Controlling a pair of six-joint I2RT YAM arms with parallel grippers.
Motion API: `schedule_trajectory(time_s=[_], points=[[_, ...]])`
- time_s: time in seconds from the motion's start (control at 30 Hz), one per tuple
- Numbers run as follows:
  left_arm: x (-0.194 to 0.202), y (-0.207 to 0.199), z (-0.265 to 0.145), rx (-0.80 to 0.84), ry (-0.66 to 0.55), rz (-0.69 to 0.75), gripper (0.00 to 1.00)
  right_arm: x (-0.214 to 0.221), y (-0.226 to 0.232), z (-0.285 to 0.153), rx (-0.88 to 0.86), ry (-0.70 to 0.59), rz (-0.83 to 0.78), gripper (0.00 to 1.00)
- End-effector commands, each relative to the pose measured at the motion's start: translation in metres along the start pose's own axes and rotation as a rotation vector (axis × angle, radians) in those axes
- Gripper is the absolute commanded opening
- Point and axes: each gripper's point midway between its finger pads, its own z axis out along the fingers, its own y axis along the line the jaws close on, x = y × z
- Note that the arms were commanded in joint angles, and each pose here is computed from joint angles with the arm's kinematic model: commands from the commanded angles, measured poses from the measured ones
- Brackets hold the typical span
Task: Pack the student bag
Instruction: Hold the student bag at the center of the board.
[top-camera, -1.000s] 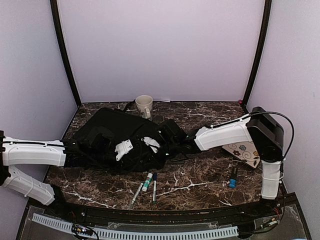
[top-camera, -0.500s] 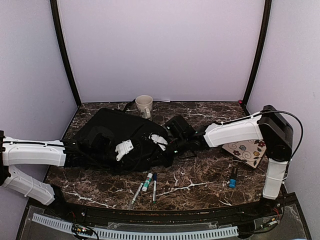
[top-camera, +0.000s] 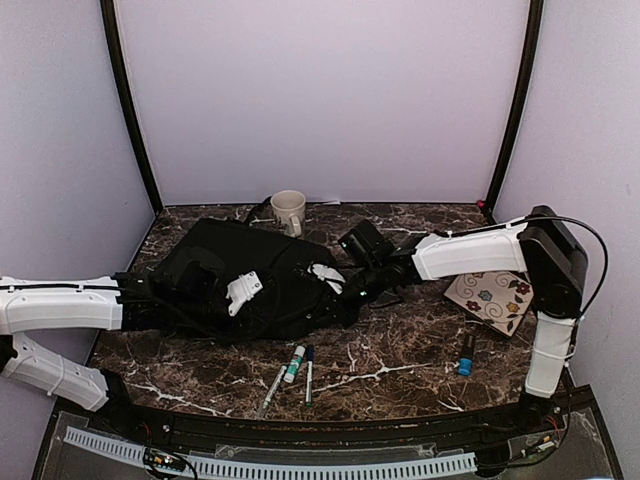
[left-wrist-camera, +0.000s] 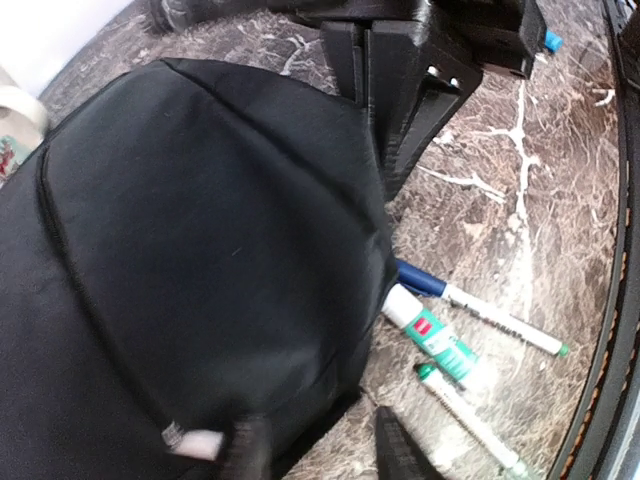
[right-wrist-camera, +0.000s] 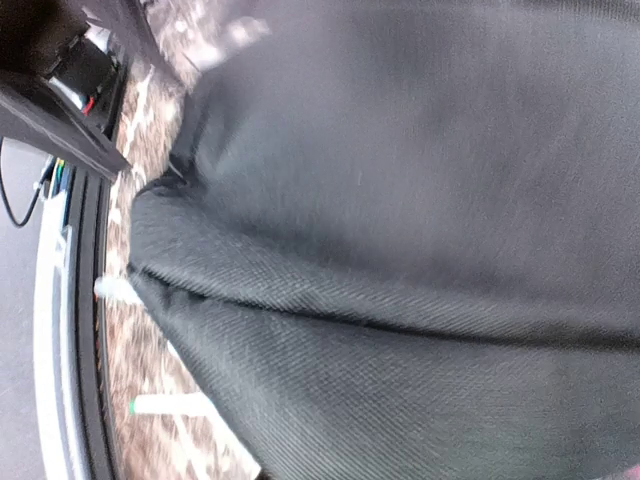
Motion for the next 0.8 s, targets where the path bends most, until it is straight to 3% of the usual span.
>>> schedule_trajectory(time_s=[0.0, 0.03, 0.07, 0.2, 0.33, 0.53, 0.67, 0.77], points=[[-0.010, -0.001, -0.021, -0.014, -0.065, -0.042, 0.72, 0.020, 0.016, -0.009, -0.080, 0.096, 0.123, 0.00], [-0.012, -0.005, -0.024, -0.018, -0.101, 0.002, 0.81, 0.016, 0.023, -0.006, -0.098, 0.096, 0.117, 0.00], [-0.019, -0.009, -0.027, -0.025, -0.147, 0.049, 0.84, 0.016, 0.027, -0.003, -0.120, 0.110, 0.125, 0.00], [-0.036, -0.021, -0.035, -0.001, -0.277, 0.128, 0.86, 0.014, 0.034, 0.005, -0.191, 0.130, 0.191, 0.00], [-0.029, -0.040, -0.018, 0.017, -0.226, 0.218, 0.86, 0.015, 0.044, 0.012, -0.247, 0.151, 0.216, 0.00], [-0.012, -0.038, 0.019, -0.050, -0.131, 0.308, 0.85, 0.018, 0.050, 0.018, -0.282, 0.191, 0.229, 0.00], [-0.004, -0.028, 0.041, -0.119, -0.073, 0.326, 0.76, 0.017, 0.050, 0.016, -0.281, 0.184, 0.228, 0.00], [-0.001, -0.017, 0.047, -0.187, -0.061, 0.326, 0.63, 0.021, 0.049, 0.012, -0.277, 0.193, 0.235, 0.00]])
